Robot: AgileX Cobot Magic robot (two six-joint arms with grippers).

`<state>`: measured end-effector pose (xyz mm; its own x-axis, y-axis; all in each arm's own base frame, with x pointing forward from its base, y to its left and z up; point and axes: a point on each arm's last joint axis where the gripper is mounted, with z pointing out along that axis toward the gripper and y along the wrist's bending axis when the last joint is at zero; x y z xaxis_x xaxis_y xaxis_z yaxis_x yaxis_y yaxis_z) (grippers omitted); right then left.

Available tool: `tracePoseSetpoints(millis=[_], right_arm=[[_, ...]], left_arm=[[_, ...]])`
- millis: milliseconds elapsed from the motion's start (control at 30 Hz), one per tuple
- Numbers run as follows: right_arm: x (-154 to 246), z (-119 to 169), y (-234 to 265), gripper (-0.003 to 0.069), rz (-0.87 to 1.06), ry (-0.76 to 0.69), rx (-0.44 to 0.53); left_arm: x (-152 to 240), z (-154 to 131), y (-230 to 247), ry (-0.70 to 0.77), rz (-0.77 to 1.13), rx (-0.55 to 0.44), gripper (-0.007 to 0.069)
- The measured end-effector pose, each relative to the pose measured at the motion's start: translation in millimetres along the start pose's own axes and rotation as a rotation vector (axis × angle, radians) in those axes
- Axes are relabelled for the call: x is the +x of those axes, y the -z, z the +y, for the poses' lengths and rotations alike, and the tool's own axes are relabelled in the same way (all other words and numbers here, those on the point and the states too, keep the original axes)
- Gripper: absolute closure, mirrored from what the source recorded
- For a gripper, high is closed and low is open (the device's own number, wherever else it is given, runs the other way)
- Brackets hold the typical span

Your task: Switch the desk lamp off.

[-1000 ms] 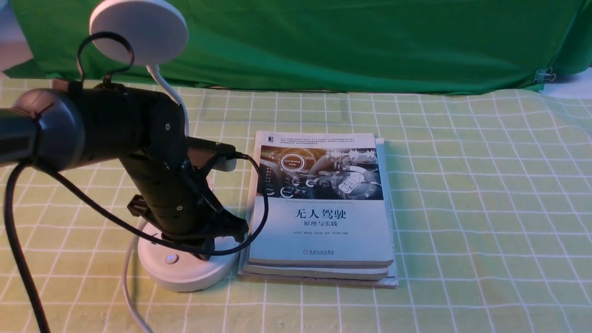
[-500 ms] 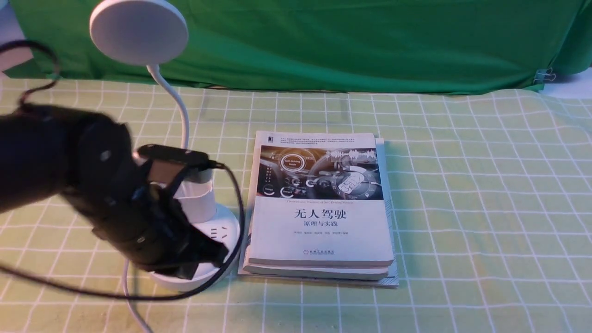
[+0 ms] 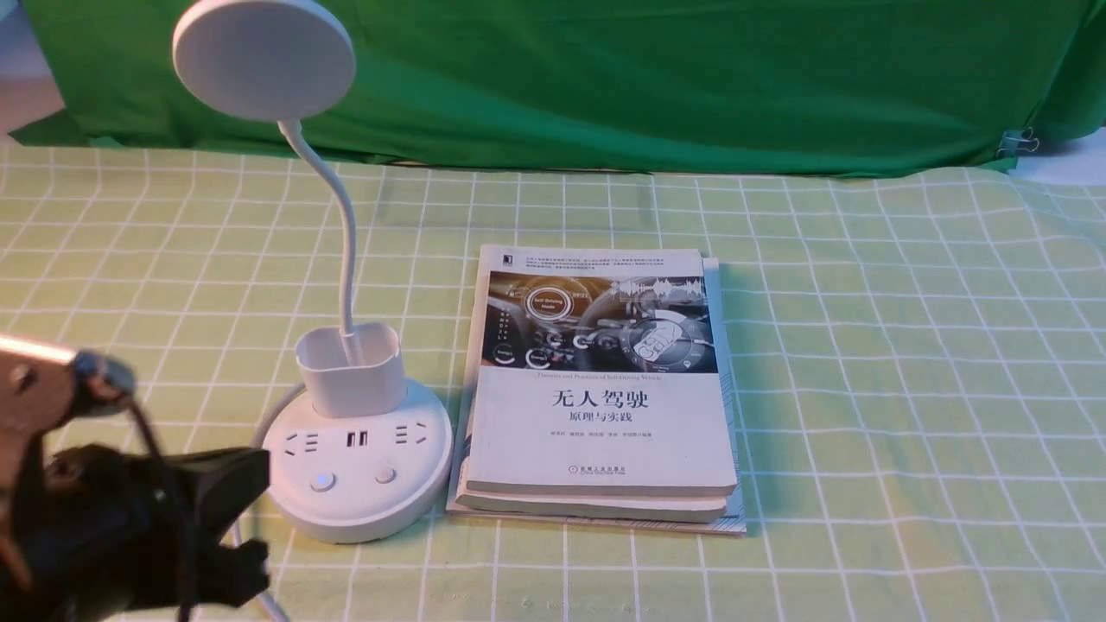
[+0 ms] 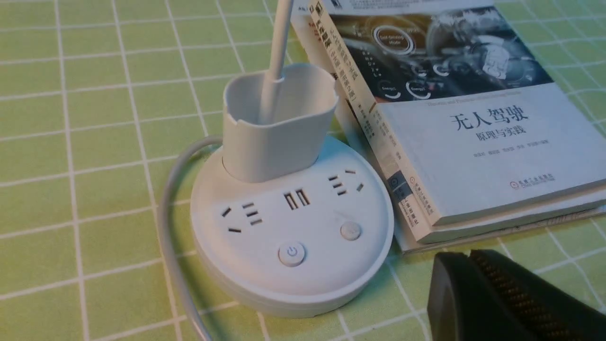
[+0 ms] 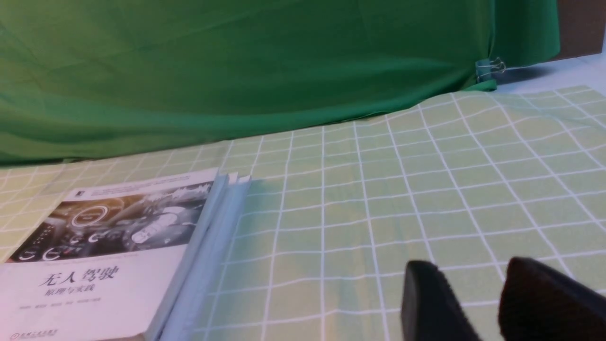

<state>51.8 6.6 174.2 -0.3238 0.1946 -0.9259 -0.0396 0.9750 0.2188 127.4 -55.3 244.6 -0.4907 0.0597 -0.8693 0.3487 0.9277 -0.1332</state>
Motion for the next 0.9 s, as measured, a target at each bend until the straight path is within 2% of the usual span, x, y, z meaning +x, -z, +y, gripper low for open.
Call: tracePoseSetpoints(millis=[367,467,600,767,800,900], right_arm=[[0,0,0,0.0421,0.0,0.0,0.0],[0,0,0,0.0421,0.0,0.0,0.0],[0,0,0,0.0421,0.0,0.0,0.0],[0,0,0,0.0421,0.0,0.0,0.0],[0,0,0,0.0421,0.001,0.0,0.0],[0,0,0,0.0421,0.001,0.0,0.0]], left_arm=[[12,2,18,-0.054,-0.097,-0.001,0.0624],[12,3,18,-0.124,-0.107,-0.02,0.0624],[13,6,23,-0.142,-0.168,-0.041,0.0624],[20,16,48,-0.108,-0.382,-0.155,0.0624],[29,21,55,-0.095,-0.432,-0.22,0.0624],[44,27,61,-0.072,-0.483,-0.32,0.0624]])
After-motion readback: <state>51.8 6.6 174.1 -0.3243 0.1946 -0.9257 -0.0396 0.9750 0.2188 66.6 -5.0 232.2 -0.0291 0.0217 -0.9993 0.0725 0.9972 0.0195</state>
